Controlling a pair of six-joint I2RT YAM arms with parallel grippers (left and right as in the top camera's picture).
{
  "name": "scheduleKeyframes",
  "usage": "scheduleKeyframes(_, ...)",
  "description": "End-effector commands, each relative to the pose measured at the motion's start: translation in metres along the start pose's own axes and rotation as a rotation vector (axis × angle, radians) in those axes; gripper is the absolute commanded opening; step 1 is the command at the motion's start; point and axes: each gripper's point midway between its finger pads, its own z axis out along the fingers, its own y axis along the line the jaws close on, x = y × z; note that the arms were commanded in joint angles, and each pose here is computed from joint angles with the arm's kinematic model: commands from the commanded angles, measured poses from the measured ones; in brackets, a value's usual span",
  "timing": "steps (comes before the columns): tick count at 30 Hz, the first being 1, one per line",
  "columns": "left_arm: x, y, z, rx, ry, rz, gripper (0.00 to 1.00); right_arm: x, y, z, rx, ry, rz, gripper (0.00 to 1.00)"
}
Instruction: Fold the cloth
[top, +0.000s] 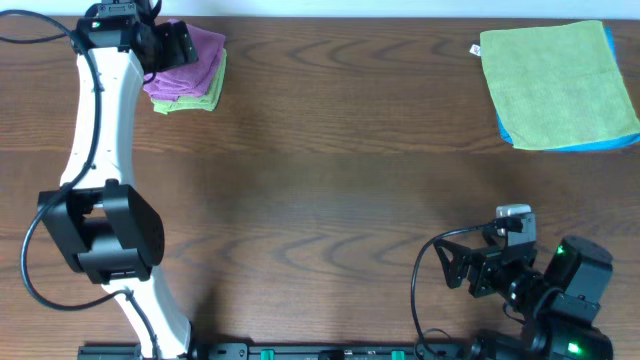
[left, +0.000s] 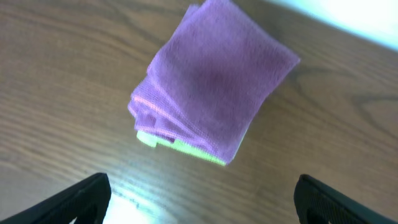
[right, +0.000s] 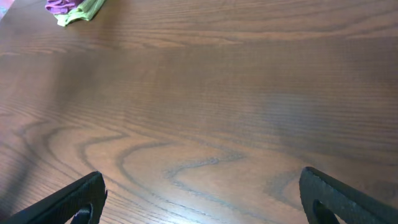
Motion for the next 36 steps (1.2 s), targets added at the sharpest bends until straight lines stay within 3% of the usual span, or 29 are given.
scheduleKeyframes(1,-0.011,-0.002,-0.024,0.016,-0.05,0.011,0.95,-0.001,0.002,-0.001,-0.012,-0.008,0.009,0.99)
scheduleKeyframes(6,0.017,0.007,-0.028,-0.016,0.065,-0.006,0.95,-0.001,0.002,-0.001,-0.012,-0.008,0.01,0.99)
scheduleKeyframes(11,0.055,0.023,-0.05,-0.075,0.205,-0.151,0.95,-0.001,0.002,-0.001,-0.012,-0.008,0.01,0.99)
scheduleKeyframes(18,0.082,0.035,-0.1,-0.119,0.271,-0.125,0.95,-0.001,0.002,-0.001,-0.012,-0.008,0.009,0.99)
scheduleKeyframes(26,0.109,0.059,-0.171,-0.214,0.264,-0.107,0.95,-0.001,0.002,-0.001,-0.012,-0.008,0.009,0.99)
scheduleKeyframes(36,0.138,0.063,-0.21,-0.142,0.12,-0.109,0.95,-0.001,0.002,-0.001,-0.012,-0.008,0.009,0.99)
